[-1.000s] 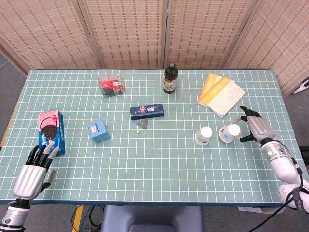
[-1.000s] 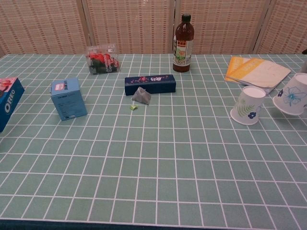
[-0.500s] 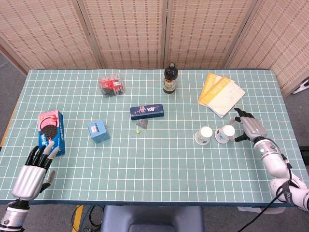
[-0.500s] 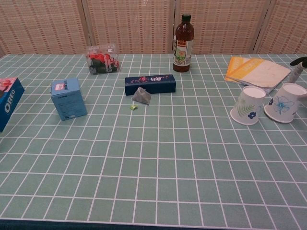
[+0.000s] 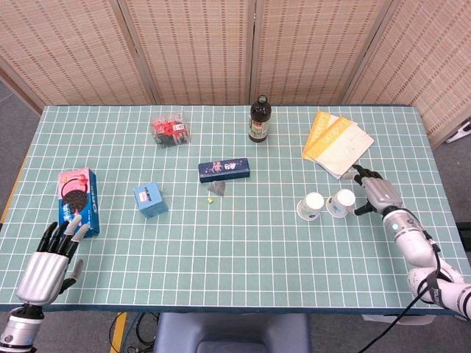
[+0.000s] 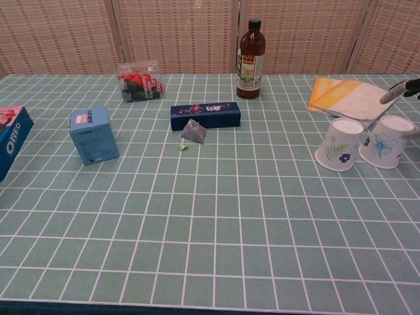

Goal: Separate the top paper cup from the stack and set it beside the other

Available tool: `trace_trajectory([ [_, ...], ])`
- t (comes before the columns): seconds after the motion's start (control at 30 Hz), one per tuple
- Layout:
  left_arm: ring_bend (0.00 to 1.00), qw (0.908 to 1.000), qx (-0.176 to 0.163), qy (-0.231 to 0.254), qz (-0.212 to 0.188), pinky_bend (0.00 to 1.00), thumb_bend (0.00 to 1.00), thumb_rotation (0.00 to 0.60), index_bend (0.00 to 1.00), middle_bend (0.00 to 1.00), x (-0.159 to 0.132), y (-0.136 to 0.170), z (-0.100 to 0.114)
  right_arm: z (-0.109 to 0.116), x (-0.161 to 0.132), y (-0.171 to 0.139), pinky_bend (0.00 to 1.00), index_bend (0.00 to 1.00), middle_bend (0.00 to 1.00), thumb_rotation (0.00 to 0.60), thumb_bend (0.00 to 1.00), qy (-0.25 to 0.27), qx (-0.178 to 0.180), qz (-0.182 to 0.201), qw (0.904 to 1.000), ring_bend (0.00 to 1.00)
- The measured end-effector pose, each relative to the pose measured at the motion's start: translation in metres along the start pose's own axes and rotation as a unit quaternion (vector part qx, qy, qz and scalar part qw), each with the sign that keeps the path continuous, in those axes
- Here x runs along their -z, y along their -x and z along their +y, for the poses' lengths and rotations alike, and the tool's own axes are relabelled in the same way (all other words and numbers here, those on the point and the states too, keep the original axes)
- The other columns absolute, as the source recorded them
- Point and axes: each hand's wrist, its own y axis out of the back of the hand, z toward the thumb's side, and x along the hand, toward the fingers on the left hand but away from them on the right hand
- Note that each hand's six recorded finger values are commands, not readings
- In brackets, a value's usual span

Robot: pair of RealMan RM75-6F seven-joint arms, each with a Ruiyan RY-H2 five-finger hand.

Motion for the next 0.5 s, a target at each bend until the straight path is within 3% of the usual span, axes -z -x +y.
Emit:
trace_trajectory([
  [0.3,0.00,1.0000,0.002,-0.004,0.001,0.00,0.50,0.600,0.00,0.00,0.000,-0.001,-0.002,0.016,-0.010,-0.023,0.00,0.03,0.00,0.600,0.19,0.000,0.015,0.018,0.9997,0.00],
  [0.5,0.00,1.0000,0.003,-0.007,0.005,0.00,0.50,0.600,0.00,0.00,0.000,-0.001,-0.003,0.027,-0.022,-0.060,0.00,0.03,0.00,0.600,0.19,-0.007,0.039,0.041,0.9984,0.00],
])
